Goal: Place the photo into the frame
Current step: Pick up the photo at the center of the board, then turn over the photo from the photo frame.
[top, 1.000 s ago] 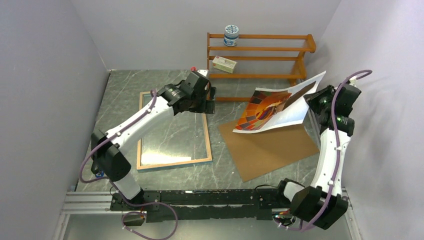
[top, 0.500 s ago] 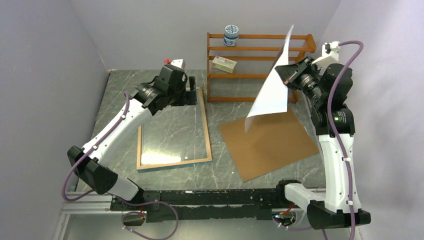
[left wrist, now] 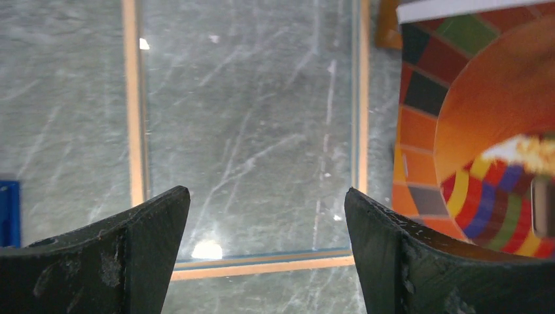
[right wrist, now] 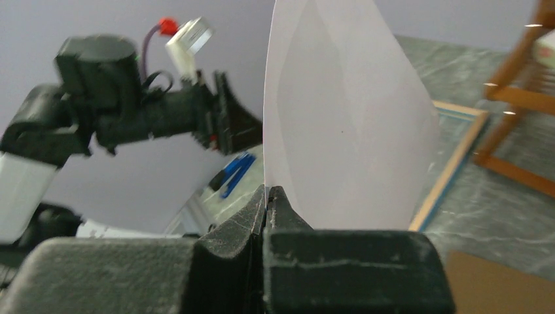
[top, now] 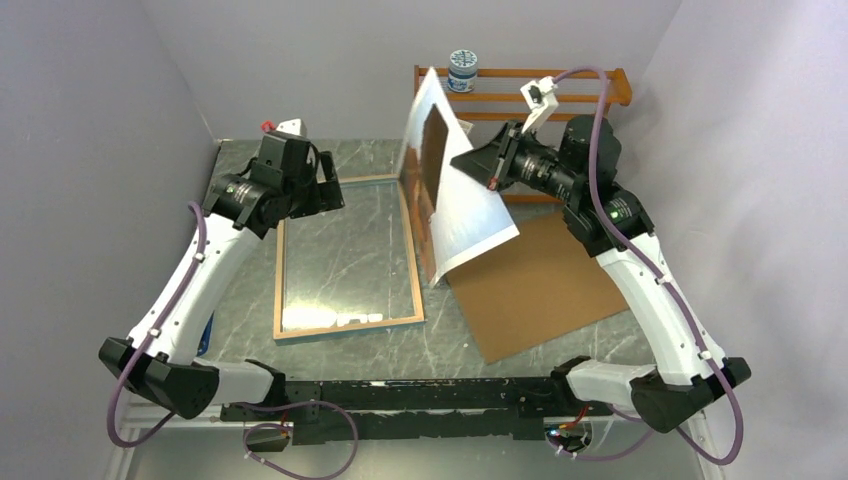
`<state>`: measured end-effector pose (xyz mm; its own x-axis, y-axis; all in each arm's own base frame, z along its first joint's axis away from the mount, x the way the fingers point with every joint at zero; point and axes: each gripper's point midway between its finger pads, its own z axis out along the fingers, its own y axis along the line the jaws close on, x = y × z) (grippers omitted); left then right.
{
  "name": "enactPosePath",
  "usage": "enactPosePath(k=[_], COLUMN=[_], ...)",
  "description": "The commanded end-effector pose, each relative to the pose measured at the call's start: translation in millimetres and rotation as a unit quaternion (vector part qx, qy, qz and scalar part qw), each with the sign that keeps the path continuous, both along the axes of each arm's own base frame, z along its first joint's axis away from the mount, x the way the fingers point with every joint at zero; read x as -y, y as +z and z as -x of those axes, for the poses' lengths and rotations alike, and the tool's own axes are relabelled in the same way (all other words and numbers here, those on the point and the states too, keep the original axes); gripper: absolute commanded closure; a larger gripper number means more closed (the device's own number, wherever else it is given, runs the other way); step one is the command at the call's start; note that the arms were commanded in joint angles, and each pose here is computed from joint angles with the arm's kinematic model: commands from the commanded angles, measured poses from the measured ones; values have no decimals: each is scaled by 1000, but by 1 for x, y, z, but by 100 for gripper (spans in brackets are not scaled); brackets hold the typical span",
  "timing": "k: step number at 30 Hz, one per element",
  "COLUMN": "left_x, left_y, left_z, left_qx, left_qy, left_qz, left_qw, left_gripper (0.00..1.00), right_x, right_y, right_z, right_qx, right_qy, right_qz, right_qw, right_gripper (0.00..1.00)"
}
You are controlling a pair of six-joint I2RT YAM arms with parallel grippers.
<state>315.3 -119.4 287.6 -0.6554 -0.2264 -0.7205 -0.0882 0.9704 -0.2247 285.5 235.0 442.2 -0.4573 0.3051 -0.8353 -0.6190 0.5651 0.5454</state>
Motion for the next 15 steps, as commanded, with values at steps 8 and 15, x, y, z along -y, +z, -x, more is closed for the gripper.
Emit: enactPosePath(k=[8, 15], left_x=[-101, -132], left_y=[39, 61], left_z=[29, 49], left_qx=[32, 66], left_qy=[167, 245], left_qz=[-140, -142], left_qw=[975, 957], left_gripper=[6, 6], right_x=[-54, -72], right_y=[41, 15], right_z=[61, 35], right_qx=[79, 37], right_qy=[192, 170], right_qz=[-39, 10], right_qw=[977, 985], right_gripper=[100, 100])
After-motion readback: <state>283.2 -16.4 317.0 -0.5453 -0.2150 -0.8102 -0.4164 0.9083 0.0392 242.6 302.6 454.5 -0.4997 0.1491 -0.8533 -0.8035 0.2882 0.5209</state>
